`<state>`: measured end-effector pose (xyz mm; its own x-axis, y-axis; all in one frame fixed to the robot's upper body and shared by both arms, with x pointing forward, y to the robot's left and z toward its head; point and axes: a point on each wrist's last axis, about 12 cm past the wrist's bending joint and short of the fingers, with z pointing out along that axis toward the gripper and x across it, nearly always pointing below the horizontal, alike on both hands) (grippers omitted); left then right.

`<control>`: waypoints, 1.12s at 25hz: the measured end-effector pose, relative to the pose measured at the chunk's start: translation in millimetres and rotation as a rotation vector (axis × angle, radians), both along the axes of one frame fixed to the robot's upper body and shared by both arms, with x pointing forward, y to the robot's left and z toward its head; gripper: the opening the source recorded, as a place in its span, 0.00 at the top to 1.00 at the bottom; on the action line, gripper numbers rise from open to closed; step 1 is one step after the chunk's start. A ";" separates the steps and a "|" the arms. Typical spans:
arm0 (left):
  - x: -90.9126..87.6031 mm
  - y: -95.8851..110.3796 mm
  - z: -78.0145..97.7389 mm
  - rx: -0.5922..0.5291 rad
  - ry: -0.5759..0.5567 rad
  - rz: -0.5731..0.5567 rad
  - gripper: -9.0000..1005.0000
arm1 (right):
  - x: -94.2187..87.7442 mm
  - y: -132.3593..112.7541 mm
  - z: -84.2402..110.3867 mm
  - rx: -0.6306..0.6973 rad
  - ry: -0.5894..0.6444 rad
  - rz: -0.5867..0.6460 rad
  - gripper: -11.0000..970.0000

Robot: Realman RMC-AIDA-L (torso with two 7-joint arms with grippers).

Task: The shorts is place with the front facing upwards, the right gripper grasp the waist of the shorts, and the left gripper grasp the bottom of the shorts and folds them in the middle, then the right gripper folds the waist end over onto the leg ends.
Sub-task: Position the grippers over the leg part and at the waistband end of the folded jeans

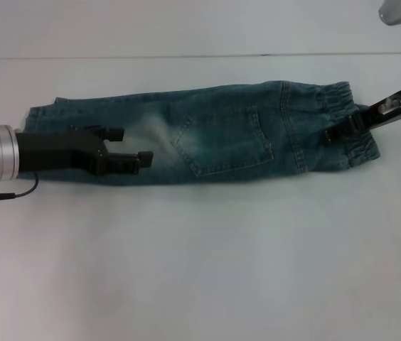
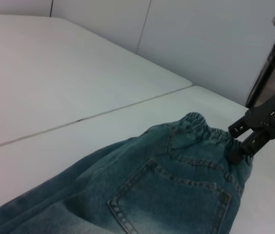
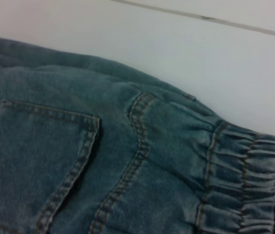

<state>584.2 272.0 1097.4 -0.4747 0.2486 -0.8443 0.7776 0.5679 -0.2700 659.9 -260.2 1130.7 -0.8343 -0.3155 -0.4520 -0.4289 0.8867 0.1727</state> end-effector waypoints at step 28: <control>-3.3 0.2 -8.2 0.000 0.017 0.025 0.18 | -4.3 -16.3 10.2 0.068 -0.004 0.033 0.28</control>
<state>580.9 272.2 1089.2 -0.4946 0.2362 -0.8364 0.7585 0.5870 -0.2828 655.6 -276.5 1141.0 -0.8221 -0.3111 -0.4768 -0.4586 0.8582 0.2307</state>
